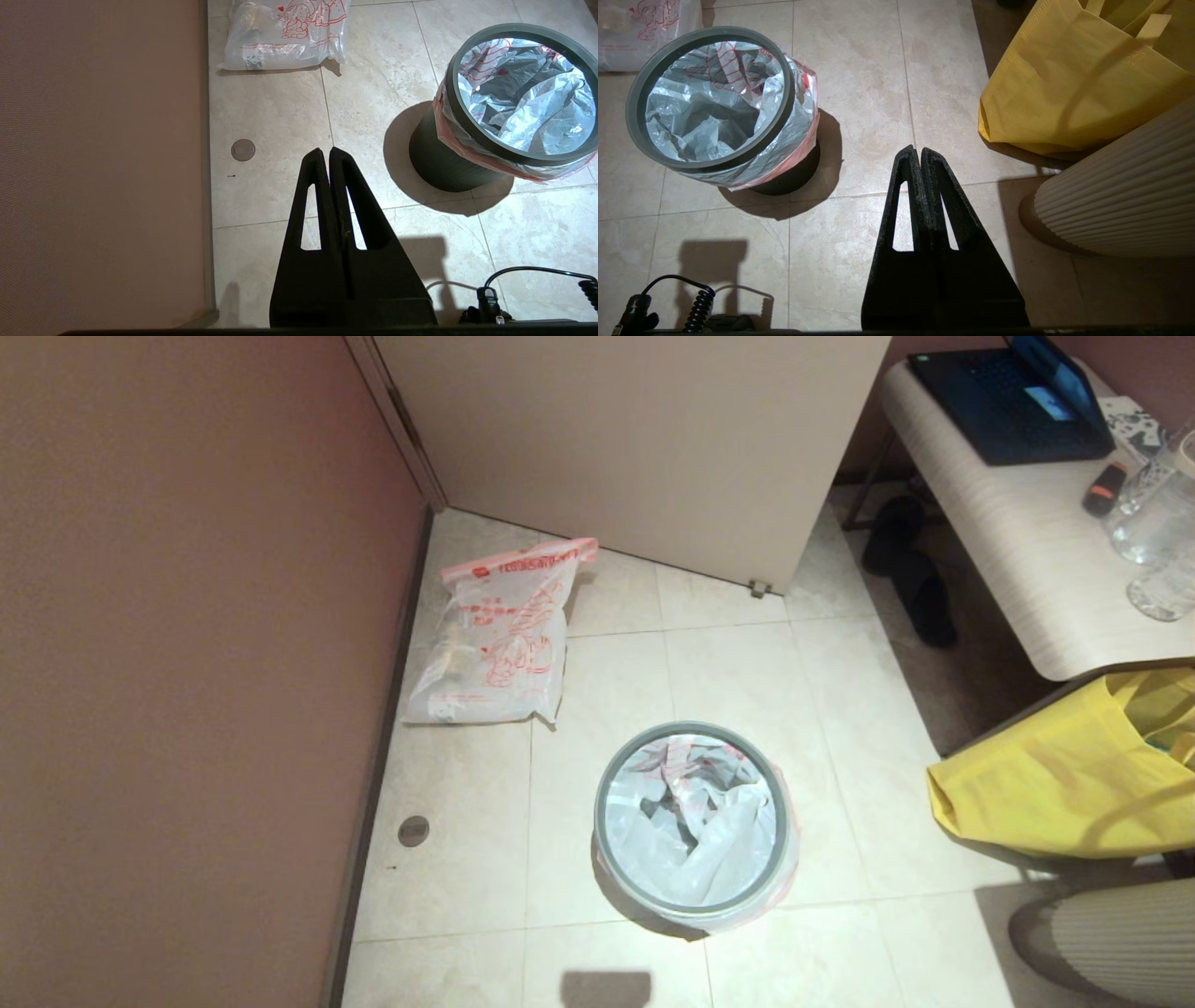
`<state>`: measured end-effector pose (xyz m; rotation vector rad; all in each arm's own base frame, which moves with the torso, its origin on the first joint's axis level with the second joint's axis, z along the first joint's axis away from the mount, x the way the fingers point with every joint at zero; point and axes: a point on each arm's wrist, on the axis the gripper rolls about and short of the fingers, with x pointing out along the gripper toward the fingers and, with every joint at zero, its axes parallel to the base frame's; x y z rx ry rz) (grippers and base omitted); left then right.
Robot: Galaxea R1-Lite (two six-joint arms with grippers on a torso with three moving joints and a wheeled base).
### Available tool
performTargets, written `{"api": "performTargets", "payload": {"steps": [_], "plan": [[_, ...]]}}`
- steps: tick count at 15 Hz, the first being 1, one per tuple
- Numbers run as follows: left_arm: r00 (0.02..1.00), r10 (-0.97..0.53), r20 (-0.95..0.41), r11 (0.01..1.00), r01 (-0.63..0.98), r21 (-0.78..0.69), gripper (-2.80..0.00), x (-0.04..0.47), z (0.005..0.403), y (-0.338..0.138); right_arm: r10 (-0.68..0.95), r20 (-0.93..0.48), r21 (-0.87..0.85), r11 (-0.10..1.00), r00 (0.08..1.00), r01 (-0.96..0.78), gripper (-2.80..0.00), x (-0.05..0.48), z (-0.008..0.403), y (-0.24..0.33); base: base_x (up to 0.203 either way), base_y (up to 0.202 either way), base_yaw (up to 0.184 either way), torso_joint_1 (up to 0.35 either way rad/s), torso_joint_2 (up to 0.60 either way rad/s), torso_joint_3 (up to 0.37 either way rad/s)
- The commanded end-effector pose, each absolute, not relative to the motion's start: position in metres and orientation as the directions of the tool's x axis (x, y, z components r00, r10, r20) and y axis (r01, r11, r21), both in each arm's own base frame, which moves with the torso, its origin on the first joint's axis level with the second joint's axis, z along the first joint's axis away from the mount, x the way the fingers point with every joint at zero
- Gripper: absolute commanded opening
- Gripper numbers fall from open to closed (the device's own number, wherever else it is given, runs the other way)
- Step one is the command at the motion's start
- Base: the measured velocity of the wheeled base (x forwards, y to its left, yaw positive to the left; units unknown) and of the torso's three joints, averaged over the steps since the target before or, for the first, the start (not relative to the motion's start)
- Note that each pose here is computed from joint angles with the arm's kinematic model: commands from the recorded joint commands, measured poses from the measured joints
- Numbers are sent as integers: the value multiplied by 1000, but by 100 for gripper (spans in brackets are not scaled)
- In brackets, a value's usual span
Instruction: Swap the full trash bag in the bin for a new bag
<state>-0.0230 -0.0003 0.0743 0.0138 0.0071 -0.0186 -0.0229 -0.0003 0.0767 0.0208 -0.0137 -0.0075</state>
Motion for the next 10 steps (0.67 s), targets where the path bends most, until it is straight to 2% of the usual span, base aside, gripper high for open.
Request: {"api": "performTargets", "payload": {"steps": [1,10], "plan": [[1000,-18,-11,1000,19,14,-280,-23,74,0,-8,14,22,1000,1000,7,-280,-23,77,0,0,0,0,0,0,0],[1000,-18,-11,1000,19,14,-280,-23,74,0,-8,12,22,1000,1000,7,-280,-23,77,0,0,0,0,0,0,0]]}}
